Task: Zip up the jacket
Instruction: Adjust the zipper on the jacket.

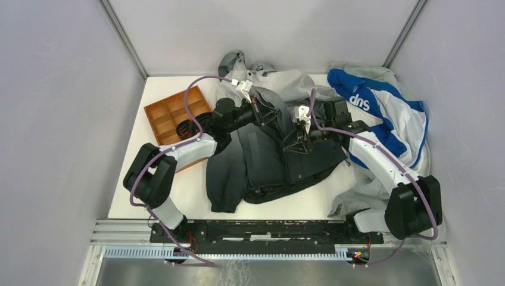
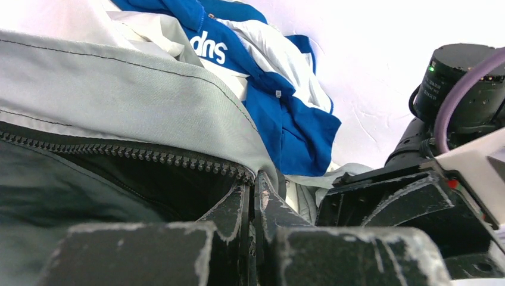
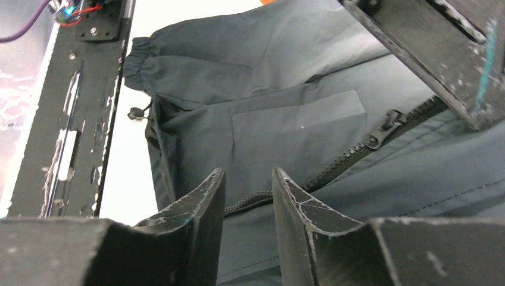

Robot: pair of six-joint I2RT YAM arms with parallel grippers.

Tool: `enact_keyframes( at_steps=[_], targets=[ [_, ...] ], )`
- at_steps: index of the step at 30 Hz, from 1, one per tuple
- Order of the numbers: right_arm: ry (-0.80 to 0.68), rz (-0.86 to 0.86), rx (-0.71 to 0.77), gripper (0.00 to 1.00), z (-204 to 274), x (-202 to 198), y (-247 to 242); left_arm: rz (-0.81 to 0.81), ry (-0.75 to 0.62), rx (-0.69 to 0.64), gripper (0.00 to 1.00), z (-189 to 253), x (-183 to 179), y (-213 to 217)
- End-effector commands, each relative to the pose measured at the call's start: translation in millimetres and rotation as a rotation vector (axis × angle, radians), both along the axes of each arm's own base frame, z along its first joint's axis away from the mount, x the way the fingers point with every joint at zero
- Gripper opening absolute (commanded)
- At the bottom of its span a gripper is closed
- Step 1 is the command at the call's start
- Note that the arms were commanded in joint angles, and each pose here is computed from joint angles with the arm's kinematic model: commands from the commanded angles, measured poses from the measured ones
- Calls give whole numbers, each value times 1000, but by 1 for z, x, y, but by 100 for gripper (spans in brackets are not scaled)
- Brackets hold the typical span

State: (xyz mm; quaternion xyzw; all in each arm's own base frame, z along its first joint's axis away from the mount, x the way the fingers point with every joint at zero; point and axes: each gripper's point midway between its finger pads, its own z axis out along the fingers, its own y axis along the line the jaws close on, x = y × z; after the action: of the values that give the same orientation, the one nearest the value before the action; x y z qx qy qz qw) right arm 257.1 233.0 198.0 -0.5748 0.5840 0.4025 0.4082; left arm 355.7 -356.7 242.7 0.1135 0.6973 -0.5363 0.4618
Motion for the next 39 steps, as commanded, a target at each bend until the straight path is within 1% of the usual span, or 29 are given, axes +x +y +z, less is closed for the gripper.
enact_keyframes(
  at_steps=[1,5,8,13,17,22,26,30,35,39],
  targets=[
    [-22,-158,100,37,19,36,10,-42,-90,-99,2,51,-10,-6],
    [28,-265,136,36,6,51,11,-59,-95,-113,2,58,-16,-6],
    [41,-290,202,36,7,57,16,-78,-97,-122,2,61,-22,-7],
    [84,-264,281,37,8,60,25,-108,-105,-146,2,70,-31,-8],
    [57,-210,371,41,25,52,30,-115,-108,-163,2,75,-35,-7],
    [48,-183,411,43,29,45,31,-132,-118,-175,2,78,-41,-6],
    [6,-154,482,46,40,30,28,-160,-144,-180,2,85,-49,-5],
    [-26,-156,532,50,53,28,20,-192,-179,-187,2,96,-59,-2],
    [-41,-157,544,50,62,30,16,-221,-203,-202,2,107,-67,3],
    [-18,-155,565,51,70,30,17,-252,-203,-215,2,110,-72,2]
  ],
)
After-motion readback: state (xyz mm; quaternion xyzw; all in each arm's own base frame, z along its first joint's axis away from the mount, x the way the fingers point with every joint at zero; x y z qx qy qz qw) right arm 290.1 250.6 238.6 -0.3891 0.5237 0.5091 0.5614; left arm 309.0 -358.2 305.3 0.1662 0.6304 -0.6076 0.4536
